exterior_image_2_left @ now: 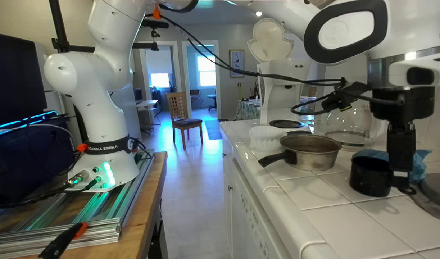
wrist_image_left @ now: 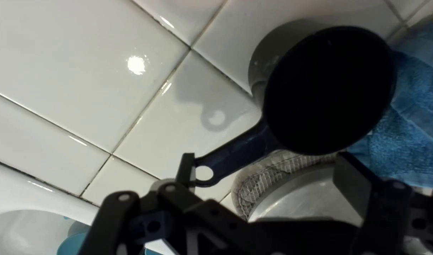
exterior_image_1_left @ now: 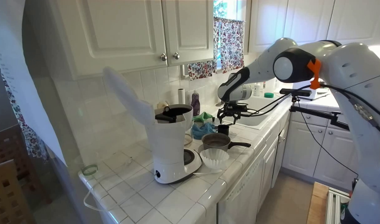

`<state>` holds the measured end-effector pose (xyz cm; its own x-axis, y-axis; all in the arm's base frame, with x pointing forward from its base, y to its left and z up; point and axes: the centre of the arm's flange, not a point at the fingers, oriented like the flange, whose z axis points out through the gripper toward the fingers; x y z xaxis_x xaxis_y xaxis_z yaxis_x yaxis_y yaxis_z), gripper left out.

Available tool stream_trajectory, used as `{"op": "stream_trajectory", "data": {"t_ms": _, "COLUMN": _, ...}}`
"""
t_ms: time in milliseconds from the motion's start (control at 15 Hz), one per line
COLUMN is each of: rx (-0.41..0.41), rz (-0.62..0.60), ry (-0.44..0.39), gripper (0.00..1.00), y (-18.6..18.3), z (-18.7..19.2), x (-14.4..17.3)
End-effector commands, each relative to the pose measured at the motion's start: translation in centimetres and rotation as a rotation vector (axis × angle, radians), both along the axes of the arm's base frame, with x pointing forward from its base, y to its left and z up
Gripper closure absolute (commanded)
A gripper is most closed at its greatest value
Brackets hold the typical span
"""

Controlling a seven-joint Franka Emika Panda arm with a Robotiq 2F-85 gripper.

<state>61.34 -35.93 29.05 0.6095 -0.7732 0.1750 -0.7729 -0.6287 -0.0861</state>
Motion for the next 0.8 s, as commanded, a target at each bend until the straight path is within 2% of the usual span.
{"op": "stream_trajectory", "data": {"t_ms": 0, "rx": 0.037, "rz": -0.024, "ry": 0.002, "gripper": 0.0, "y": -0.6, "z": -0.4, "x": 1.5}}
{"op": "stream_trajectory", "data": {"t_ms": 333, "rx": 0.058, "rz": -0.034, "ry": 0.031, "gripper": 0.0, "y": -0.7, "z": -0.6, "x": 1.9}}
{"op": "stream_trajectory", "data": {"t_ms": 400, "rx": 0.059, "rz": -0.036, "ry": 0.035, "gripper": 0.1, "y": -0.7, "z": -0.6, "x": 2.0}}
{"op": "stream_trajectory", "data": {"t_ms": 467, "rx": 0.059, "rz": -0.038, "ry": 0.037, "gripper": 0.12, "y": -0.8, "z": -0.6, "x": 2.1}}
{"op": "stream_trajectory", "data": {"t_ms": 533, "rx": 0.058, "rz": -0.041, "ry": 0.036, "gripper": 0.19, "y": -0.8, "z": -0.4, "x": 2.2}}
{"op": "stream_trajectory", "data": {"t_ms": 667, "rx": 0.059, "rz": -0.042, "ry": 0.042, "gripper": 0.21, "y": -0.8, "z": -0.3, "x": 2.4}}
{"op": "stream_trajectory", "data": {"t_ms": 733, "rx": 0.058, "rz": -0.043, "ry": 0.04, "gripper": 0.28, "y": -0.9, "z": -0.2, "x": 2.5}}
